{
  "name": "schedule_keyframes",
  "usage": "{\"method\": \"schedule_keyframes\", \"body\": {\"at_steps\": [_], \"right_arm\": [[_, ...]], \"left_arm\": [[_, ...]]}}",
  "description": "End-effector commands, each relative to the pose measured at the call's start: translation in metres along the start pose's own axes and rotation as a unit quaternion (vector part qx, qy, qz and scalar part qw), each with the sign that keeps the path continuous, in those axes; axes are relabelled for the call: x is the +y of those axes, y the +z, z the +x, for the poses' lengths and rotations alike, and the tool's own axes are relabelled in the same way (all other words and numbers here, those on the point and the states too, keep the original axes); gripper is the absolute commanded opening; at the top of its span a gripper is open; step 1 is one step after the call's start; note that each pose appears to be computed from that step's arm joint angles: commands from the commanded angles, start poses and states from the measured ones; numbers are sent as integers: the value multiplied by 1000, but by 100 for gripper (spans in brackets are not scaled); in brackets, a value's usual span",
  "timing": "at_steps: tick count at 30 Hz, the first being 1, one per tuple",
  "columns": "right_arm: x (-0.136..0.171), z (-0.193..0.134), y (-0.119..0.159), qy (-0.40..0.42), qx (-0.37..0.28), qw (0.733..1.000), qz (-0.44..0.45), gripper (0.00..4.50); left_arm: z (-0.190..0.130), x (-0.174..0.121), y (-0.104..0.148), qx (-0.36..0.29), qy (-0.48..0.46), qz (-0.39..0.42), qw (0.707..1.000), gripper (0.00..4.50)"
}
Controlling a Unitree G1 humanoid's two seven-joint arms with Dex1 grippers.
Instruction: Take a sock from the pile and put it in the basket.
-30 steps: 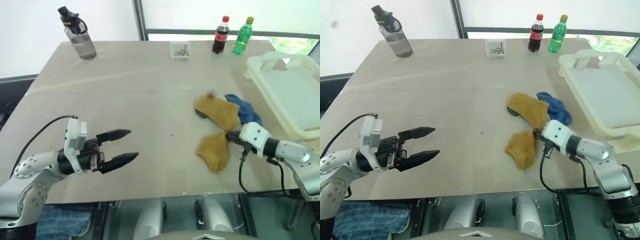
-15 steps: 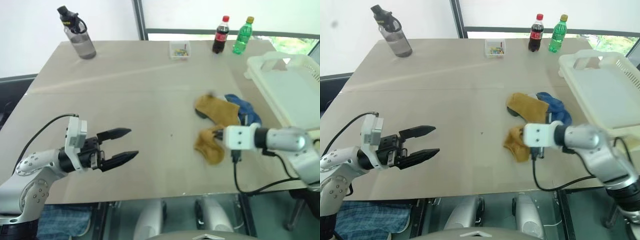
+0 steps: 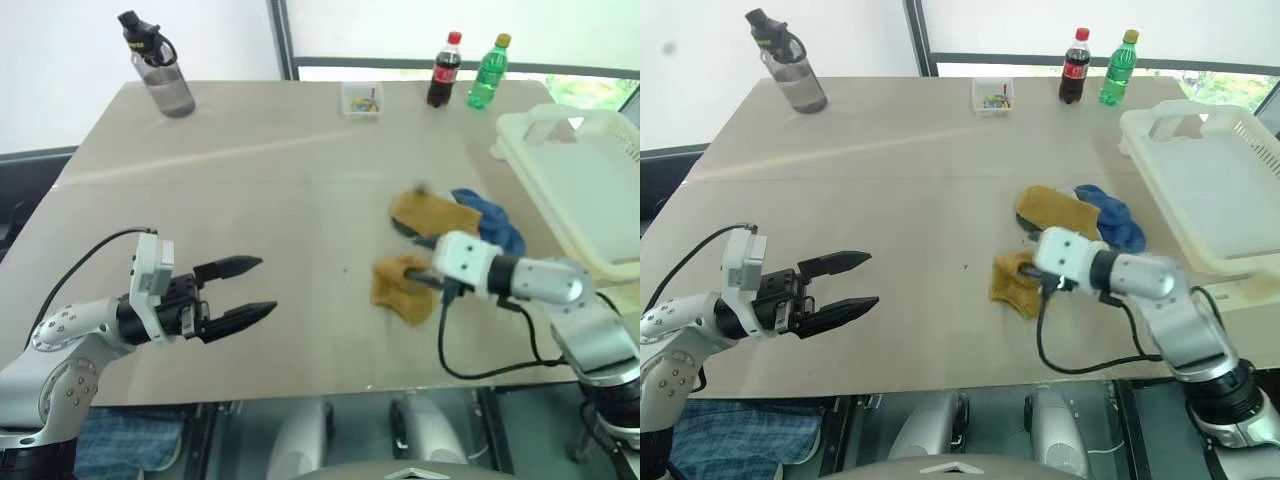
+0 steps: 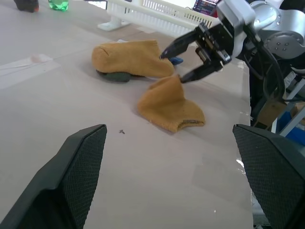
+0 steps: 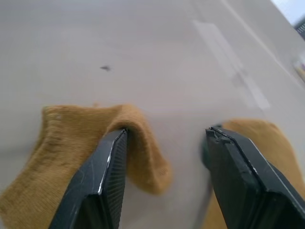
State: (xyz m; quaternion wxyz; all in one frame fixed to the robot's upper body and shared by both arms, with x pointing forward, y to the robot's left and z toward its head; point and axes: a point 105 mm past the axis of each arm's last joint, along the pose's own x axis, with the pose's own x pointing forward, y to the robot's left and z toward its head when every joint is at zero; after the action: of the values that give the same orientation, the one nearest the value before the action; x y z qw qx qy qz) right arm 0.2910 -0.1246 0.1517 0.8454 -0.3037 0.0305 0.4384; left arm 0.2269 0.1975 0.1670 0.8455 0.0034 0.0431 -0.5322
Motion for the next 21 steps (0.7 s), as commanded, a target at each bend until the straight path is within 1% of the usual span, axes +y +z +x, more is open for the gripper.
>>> {"method": "schedule_keyframes", "body": {"at_steps": [1,3,5,8,10,14,16,21], "right_arm": [[-4,-18,-4,-16,-6,997,76,270],[10,-21,-13,5,-5,987,163,270],[28,-23,-13,40,-13,975,218,270],[41,-17,-7,50,-26,962,267,270],[52,-11,-9,61,-14,958,281,270],[72,0,-8,94,-4,955,282,270],[82,4,-16,108,23,959,260,270],[89,22,-35,112,76,974,184,270]], "left_arm": [[3,-4,5,-3,-13,14,1000,450],[5,-4,5,-3,-16,13,1000,450],[6,-4,4,-2,-18,13,1000,450],[7,-4,4,-3,-20,12,1000,450],[7,-4,4,-4,-20,11,1000,450],[7,-5,4,-3,-20,9,1000,450],[7,-5,4,-2,-20,9,1000,450],[7,-4,4,-1,-20,9,1000,450]]}}
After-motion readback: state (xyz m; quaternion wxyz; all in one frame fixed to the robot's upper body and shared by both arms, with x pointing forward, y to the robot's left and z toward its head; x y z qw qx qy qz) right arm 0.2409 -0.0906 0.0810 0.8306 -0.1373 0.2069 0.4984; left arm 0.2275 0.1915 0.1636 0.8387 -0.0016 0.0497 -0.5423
